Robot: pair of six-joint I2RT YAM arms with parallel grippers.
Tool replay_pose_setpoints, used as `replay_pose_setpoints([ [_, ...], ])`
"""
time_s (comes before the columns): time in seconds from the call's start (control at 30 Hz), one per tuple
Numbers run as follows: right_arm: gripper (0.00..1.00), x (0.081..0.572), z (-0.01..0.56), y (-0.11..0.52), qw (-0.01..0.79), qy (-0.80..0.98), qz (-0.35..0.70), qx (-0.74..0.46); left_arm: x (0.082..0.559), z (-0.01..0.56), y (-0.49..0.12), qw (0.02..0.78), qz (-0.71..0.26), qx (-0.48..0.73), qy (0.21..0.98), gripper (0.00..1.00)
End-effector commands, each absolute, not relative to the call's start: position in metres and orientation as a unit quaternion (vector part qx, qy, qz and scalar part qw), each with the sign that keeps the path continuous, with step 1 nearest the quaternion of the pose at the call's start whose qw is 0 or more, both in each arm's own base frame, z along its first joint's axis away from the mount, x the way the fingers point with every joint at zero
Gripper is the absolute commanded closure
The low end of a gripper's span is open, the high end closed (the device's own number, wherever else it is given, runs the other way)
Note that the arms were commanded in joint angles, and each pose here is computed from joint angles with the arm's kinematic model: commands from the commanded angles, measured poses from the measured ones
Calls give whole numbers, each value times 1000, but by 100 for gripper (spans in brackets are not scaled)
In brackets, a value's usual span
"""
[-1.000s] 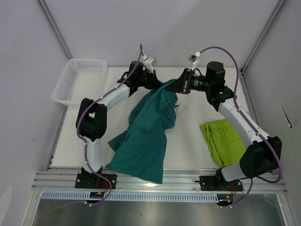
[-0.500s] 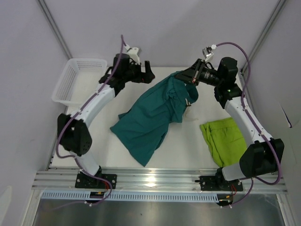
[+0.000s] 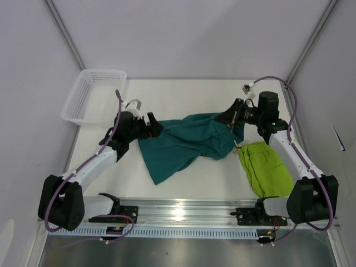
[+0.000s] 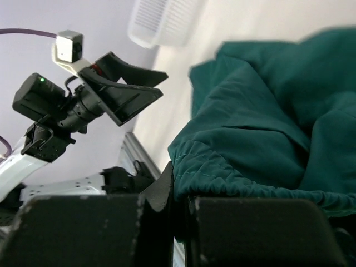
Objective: Fold and stack the shorts
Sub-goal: Flatten the shorts out
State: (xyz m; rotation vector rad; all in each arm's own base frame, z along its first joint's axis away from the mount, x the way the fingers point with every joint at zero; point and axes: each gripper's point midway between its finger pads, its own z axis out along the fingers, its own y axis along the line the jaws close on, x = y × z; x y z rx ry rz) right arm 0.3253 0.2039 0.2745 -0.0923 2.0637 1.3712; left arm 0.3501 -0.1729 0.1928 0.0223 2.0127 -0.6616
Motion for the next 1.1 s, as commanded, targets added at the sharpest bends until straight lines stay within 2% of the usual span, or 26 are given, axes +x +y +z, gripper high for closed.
replay_pose_setpoints([
  [0.0, 100, 317, 249, 180, 358, 807, 468, -36, 347, 162, -150, 485, -271, -72, 828, 1],
  [0.2, 100, 307, 200, 152, 359, 834, 419, 3, 338, 134, -102, 483, -200, -157, 838, 1],
  [0.33, 100, 290, 164, 147, 353, 841, 410, 15, 342, 124, -87, 460, -219, -191, 839, 1],
  [0.57, 100, 282, 143, 142, 367, 842, 395, 7, 352, 113, -64, 440, -233, -236, 834, 1],
  [0.73, 100, 281, 136, 139, 368, 842, 393, 7, 360, 103, -68, 428, -264, -236, 832, 8],
  [0.83, 100, 281, 133, 137, 367, 843, 393, 10, 366, 98, -58, 418, -282, -251, 826, 20],
  [1.07, 100, 280, 142, 137, 376, 834, 405, 6, 382, 86, -54, 399, -301, -268, 824, 29],
])
